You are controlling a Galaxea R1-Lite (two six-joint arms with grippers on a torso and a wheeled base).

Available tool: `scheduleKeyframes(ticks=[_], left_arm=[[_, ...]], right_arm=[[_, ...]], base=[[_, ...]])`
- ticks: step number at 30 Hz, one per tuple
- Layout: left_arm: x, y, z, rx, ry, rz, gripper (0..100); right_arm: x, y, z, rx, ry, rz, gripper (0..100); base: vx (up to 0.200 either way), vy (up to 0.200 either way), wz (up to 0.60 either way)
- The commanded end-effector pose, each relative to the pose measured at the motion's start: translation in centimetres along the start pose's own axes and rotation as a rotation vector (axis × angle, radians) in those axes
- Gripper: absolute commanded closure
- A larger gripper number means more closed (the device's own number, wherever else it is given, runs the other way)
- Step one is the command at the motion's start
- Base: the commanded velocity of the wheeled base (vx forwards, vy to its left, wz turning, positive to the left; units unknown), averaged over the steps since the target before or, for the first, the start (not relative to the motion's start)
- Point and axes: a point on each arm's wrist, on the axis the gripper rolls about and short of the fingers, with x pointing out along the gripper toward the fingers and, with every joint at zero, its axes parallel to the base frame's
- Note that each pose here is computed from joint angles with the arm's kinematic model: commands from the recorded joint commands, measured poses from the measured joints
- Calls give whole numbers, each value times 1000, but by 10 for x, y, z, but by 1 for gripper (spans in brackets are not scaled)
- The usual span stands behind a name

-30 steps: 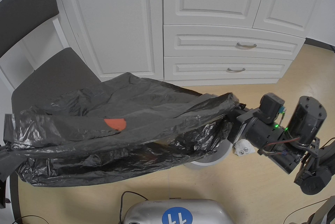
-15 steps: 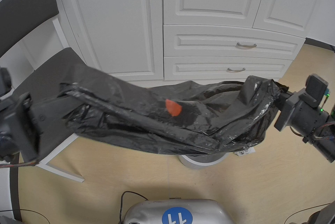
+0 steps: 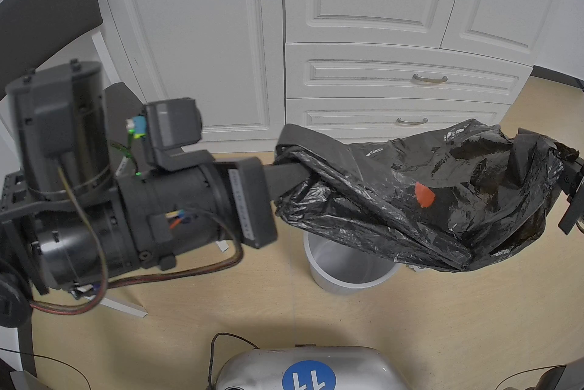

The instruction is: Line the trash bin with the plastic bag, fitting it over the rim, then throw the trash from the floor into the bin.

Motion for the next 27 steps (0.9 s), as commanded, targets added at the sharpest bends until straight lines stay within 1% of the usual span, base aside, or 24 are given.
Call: scheduleKeyframes(ticks=[1,3,7,8,9,10,12,14,15,19,20,23,27], left_arm=[[37,6,-22,-35,45,36,100],[43,7,-26,-67,42,35,100],[58,11,-34,-155,68,40,100],[59,12,-35,-160,72,44,100],[66,15,-41,-174,91,56,100],[66,15,-41,-174,91,56,100],[80,22,-54,-177,133,81,100],[87,25,-60,-177,150,93,100],[93,28,-63,-180,160,103,100],[101,37,-69,-185,178,130,100],[102,37,-70,-185,181,131,100],[107,45,-77,-189,200,154,100],[117,62,-89,-215,227,204,100]], right_arm=[[-4,-3,-3,-11,33,-14,100],[-1,-2,-7,-15,55,-2,100],[6,0,-15,-21,98,13,100],[7,0,-15,-21,101,11,100],[10,1,-19,-25,122,13,100],[10,1,-19,-25,122,13,100],[19,3,-29,-32,172,18,100],[25,4,-34,-36,202,21,100],[32,6,-40,-40,236,24,100],[50,10,-57,-42,316,34,100],[51,10,-58,-42,322,36,100],[62,14,-71,-45,378,63,100],[71,17,-84,-41,428,106,100]], base=[[0,0,0],[0,0,0],[0,0,0],[0,0,0],[0,0,0],[0,0,0],[0,0,0],[0,0,0],[0,0,0],[0,0,0],[0,0,0],[0,0,0],[0,0,0]])
